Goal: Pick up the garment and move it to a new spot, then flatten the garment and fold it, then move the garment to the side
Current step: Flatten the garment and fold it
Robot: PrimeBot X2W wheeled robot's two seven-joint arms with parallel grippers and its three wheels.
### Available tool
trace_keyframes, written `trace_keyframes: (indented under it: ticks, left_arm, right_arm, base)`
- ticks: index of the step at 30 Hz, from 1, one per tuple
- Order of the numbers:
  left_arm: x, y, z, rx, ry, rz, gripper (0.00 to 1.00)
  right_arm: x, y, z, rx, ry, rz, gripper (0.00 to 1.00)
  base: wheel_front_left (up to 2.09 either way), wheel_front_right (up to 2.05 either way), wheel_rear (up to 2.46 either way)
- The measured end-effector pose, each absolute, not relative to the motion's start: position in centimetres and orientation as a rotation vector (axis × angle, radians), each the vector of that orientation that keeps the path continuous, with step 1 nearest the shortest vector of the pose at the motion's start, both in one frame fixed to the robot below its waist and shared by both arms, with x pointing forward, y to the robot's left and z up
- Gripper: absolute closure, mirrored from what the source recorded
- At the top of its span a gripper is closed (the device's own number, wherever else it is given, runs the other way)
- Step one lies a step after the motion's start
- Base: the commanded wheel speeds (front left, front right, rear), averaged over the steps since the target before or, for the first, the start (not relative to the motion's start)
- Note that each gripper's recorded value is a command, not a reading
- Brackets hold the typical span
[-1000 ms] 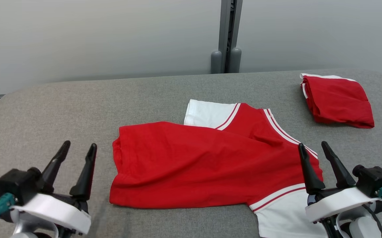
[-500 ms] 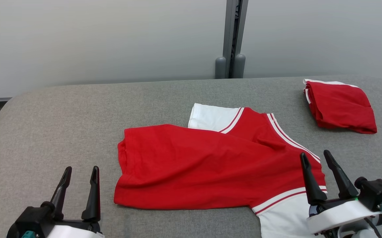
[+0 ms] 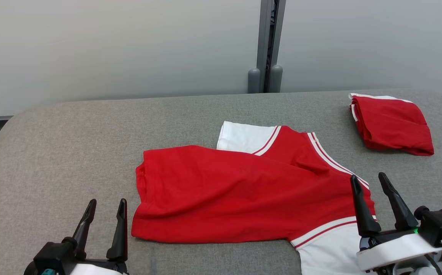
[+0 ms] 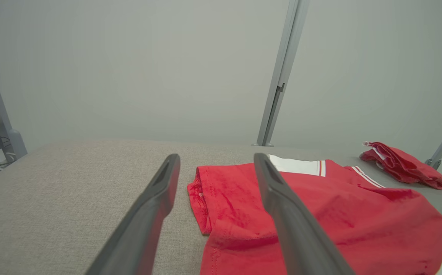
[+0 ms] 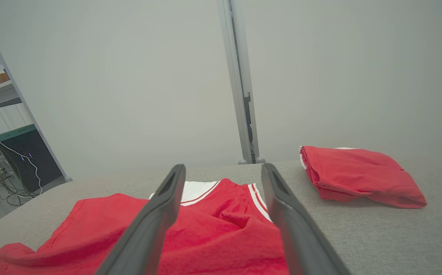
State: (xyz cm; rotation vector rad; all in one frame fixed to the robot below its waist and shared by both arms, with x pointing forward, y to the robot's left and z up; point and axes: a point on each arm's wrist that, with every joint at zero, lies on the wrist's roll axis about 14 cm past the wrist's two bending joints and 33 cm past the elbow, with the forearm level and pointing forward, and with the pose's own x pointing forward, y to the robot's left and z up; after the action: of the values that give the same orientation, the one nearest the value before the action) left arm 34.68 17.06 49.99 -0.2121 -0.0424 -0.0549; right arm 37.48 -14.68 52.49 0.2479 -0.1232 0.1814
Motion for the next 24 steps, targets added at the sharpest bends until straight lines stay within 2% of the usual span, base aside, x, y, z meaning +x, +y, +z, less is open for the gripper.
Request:
trace_keyframes:
  ticks: [24]
  left_arm:
    - [35.03,16.75,50.05,-0.210,-0.048,-0.064,0.00]
  right_arm:
    - [37.34,-15.65,52.73,0.233,-0.134,0.155,0.00]
  base:
    - [0.00,0.00,0.00]
